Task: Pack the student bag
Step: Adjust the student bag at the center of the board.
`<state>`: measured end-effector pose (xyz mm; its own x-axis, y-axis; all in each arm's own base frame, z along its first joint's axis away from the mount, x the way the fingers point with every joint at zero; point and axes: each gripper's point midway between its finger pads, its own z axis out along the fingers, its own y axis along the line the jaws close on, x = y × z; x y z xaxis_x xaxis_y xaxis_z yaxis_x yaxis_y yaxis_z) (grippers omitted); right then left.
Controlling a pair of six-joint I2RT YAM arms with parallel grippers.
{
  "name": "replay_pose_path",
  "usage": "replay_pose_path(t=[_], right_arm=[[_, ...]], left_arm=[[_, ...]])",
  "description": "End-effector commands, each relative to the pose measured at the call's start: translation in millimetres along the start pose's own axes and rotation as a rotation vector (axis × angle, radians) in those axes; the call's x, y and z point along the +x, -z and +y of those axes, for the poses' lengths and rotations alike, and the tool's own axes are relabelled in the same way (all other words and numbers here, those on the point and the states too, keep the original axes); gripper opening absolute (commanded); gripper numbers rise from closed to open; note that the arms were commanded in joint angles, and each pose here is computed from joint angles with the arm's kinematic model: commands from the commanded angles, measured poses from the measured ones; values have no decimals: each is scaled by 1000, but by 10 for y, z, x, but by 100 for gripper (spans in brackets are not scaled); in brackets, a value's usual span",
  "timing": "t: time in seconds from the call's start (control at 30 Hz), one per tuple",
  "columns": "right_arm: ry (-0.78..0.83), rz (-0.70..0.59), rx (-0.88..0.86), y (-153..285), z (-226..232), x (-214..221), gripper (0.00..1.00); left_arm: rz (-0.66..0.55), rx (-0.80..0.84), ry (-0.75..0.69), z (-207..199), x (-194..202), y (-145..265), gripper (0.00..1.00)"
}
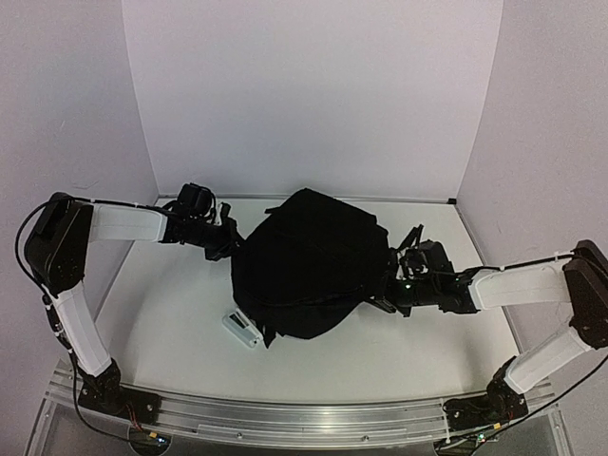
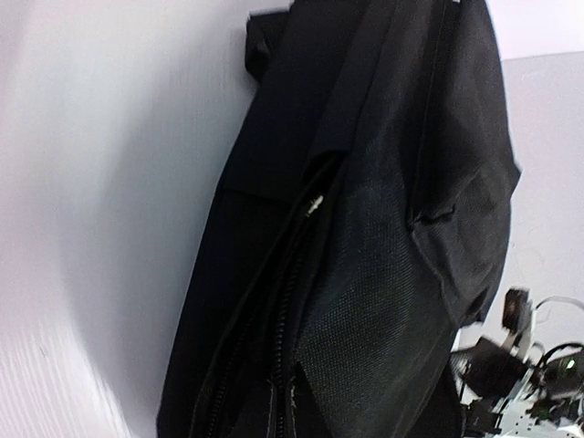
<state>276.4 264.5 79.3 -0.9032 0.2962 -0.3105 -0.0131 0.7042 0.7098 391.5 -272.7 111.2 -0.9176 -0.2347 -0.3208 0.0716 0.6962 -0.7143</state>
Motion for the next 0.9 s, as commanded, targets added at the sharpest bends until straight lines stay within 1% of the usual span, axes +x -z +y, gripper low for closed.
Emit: replay_pose_path(t=[0.0,0.1,0.13,0.17,0.23,0.3,0.37,0.4,0.47,0.57,0.63,0.77,0.87], right_arm=[[-11,55,-87,-214,287,223,0],[-11,69,-118,-344,439,341,0],[-16,67,-120,-371,456,355,0],[-24,58,-118,-383,453,352,0],[-41,41,-122,-386,442,341,0],[-48,27,-123,-373,431,329,0],[-49,21,-125,-361,423,324,0],[-50,19,-125,-362,419,324,0],[-51,17,-123,-366,407,322,0],[-62,7,-116,-376,378,312,0],[-79,-3,-108,-376,341,309,0],[-117,-27,-91,-334,244,313,0],[-141,-59,-82,-233,174,299,0]], left_arm=[[-96,103,-149,-299,-573,20,0],[-90,95,-207,-332,-674,-25,0],[-99,85,-234,-359,-720,-11,5],[-106,67,-255,-373,-748,29,14],[-142,40,-313,-463,-804,157,41],[-190,13,-410,-657,-785,332,64],[-225,-7,-526,-944,-646,463,77],[-230,1,-577,-1110,-533,506,80],[-209,68,-647,-1447,-245,558,82],[-129,233,-680,-1848,279,575,82],[-53,321,-699,-2044,677,516,82],[104,396,-716,-2250,1341,302,81],[216,387,-726,-2224,1711,84,81]])
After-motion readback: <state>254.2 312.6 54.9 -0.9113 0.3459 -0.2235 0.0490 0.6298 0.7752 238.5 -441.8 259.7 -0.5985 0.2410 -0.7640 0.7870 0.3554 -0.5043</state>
